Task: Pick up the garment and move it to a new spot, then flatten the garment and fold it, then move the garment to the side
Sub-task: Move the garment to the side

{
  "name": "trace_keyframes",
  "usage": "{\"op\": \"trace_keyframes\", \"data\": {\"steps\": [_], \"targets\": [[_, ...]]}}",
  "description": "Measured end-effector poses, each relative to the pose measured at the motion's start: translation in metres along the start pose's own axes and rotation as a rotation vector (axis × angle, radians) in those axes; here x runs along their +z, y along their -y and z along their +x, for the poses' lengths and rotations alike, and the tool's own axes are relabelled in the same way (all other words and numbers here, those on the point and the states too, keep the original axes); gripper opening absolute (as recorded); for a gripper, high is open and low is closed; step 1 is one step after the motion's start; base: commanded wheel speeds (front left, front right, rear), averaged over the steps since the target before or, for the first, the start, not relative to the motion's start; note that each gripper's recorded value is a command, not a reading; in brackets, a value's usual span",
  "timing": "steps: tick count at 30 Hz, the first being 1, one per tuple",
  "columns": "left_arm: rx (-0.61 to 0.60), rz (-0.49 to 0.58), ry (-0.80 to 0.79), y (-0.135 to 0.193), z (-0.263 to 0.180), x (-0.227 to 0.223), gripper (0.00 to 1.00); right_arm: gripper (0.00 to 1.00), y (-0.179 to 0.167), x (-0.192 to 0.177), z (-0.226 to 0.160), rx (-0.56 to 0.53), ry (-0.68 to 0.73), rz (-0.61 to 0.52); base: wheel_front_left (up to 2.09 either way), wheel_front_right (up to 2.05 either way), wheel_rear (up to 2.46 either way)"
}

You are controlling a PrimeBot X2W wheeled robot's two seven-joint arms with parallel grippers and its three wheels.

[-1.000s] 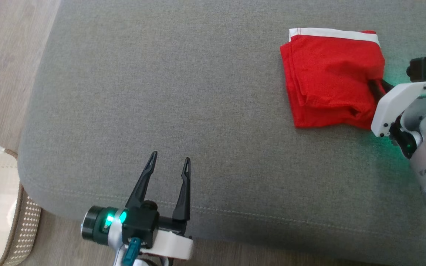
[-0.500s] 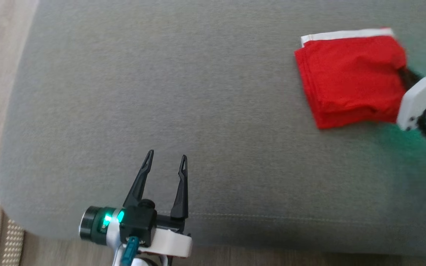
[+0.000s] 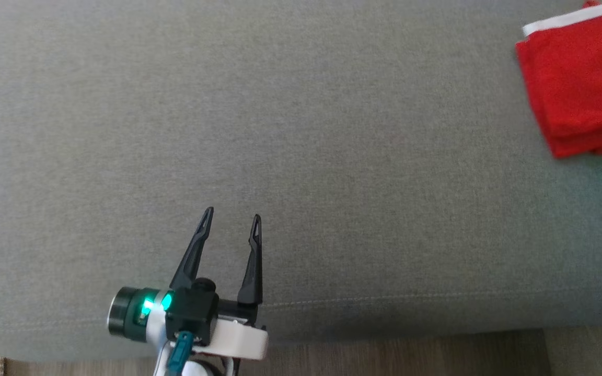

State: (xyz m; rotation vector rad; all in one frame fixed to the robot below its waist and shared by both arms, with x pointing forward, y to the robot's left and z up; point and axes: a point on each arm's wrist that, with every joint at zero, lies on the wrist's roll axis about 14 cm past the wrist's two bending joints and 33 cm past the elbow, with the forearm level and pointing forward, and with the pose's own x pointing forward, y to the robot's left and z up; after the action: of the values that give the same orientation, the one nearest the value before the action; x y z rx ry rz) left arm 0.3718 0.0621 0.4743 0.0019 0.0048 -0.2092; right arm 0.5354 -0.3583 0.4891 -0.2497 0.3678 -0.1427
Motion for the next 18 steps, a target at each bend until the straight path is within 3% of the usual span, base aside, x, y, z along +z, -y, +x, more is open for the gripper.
{"op": "trace_keyframes", "data": {"steps": [5, 18], "targets": [[-0.026, -0.003, -0.013, 0.005, 0.012, -0.008, 1.0, 0.0, 0.03, 0.004, 0.004, -0.069, 0.015, 0.005, 0.0, 0.0, 0.0], [-0.034, -0.005, -0.021, 0.005, 0.024, -0.015, 1.0, 0.0, 0.051, 0.001, 0.013, -0.117, 0.001, -0.073, 0.0, 0.0, 0.0]]}}
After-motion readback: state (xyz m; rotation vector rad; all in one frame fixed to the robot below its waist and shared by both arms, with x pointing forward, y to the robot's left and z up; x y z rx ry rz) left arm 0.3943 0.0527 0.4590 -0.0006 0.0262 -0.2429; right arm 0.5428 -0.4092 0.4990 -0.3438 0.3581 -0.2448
